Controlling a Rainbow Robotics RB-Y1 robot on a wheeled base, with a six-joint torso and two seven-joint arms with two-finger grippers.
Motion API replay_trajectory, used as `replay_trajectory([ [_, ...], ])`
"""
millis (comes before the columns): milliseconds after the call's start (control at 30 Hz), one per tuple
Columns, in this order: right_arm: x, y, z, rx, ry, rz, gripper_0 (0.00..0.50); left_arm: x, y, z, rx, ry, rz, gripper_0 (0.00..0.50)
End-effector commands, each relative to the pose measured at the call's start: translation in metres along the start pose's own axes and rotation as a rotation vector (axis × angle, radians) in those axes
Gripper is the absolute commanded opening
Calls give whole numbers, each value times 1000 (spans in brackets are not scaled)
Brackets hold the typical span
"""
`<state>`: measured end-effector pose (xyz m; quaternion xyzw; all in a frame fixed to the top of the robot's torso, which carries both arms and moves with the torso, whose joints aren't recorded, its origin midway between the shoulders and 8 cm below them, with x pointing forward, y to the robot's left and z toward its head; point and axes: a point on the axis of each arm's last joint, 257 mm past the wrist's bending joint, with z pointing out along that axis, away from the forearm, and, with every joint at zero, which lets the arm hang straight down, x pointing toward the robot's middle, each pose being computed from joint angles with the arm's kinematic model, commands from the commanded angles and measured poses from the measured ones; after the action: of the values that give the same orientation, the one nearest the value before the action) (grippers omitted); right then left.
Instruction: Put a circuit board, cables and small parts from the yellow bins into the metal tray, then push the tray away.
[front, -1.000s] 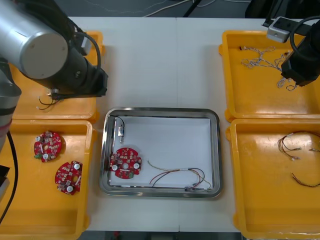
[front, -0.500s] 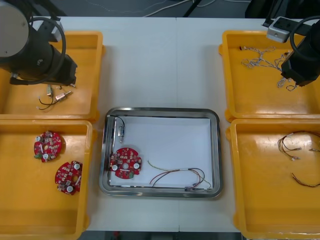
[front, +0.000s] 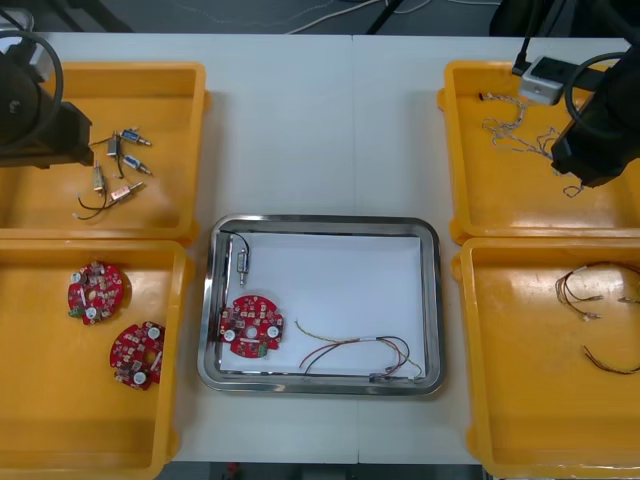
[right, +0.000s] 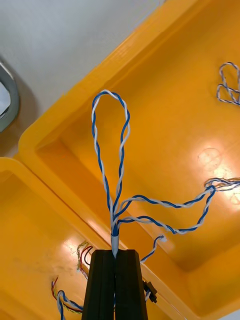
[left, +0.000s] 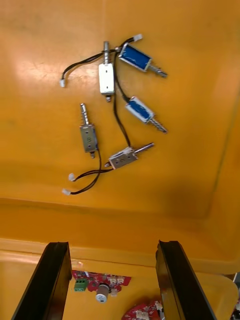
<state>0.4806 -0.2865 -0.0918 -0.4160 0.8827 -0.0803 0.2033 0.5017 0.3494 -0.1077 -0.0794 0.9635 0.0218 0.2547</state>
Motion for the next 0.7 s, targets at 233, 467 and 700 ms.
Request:
replay_trajectory([
  [233, -40, 51, 1, 4, -42, -266, 0, -25, 53, -21, -85, -30, 5, 500],
  [467, -59, 90, 11, 9, -63, -405, 0, -39, 64, -4, -80, -59, -38, 500],
  [700, -79, 132, 29, -20, -94, -517, 0, -42, 67, 4, -79, -64, -44, 500],
])
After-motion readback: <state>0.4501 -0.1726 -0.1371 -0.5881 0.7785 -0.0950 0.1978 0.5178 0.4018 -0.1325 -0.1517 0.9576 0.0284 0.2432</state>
